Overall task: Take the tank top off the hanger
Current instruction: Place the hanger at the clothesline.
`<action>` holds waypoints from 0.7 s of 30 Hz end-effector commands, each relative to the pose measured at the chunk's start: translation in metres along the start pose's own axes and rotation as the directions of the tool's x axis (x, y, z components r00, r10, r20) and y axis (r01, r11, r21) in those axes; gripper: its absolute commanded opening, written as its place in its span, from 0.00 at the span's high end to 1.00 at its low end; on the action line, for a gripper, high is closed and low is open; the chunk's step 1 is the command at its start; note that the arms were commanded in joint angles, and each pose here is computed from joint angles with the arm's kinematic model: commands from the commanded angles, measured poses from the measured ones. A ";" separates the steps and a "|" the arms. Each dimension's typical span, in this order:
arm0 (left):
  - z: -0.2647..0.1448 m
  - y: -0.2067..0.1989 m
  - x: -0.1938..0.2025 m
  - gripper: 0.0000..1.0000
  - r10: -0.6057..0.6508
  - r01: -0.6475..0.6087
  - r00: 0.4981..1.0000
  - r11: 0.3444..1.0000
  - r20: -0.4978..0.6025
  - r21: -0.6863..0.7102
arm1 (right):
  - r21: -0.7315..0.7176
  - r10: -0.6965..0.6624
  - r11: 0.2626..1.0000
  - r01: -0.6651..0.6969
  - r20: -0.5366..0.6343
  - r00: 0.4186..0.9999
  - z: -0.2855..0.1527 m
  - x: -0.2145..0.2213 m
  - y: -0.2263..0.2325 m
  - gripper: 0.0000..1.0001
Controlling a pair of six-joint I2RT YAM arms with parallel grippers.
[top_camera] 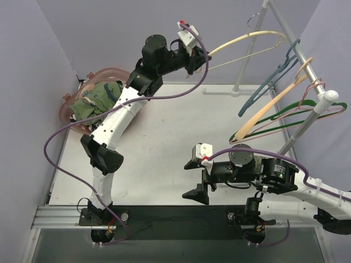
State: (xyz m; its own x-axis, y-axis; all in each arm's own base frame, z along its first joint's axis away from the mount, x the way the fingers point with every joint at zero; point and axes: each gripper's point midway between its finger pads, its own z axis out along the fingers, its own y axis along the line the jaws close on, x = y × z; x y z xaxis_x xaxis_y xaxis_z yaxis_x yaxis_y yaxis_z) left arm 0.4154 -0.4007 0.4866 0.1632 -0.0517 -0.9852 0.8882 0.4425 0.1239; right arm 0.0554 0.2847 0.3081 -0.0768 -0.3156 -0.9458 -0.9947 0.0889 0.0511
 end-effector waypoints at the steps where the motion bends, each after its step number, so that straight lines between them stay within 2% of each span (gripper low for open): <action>1: 0.018 -0.013 -0.031 1.00 0.036 -0.036 0.994 0.999 0.099 -0.010 | -0.002 -0.020 1.000 0.020 0.065 0.998 -0.006 -0.017 0.006 0.00; 6: 0.040 -0.021 -0.029 1.00 0.040 -0.040 0.986 0.999 0.161 -0.003 | -0.035 -0.010 0.999 0.013 0.068 0.998 -0.001 -0.006 0.014 0.00; 12: 0.054 -0.035 -0.038 1.00 0.048 -0.056 0.969 0.998 0.241 0.027 | -0.005 -0.014 1.000 0.014 0.069 0.997 -0.004 -0.004 0.011 0.00; 21: 0.060 -0.039 -0.045 1.00 0.062 -0.067 0.958 0.998 0.282 0.009 | -0.023 -0.004 1.000 0.006 0.069 0.998 -0.004 -0.002 0.016 0.00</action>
State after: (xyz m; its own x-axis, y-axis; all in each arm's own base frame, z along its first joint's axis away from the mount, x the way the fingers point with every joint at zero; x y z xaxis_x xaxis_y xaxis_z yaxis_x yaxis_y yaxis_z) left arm 0.4176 -0.4832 0.4516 0.1706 -0.1113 -0.9790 0.9129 0.3918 0.1145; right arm 0.0424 0.2797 0.3015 -0.0658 -0.2981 -0.9523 -0.9964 0.0706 0.0467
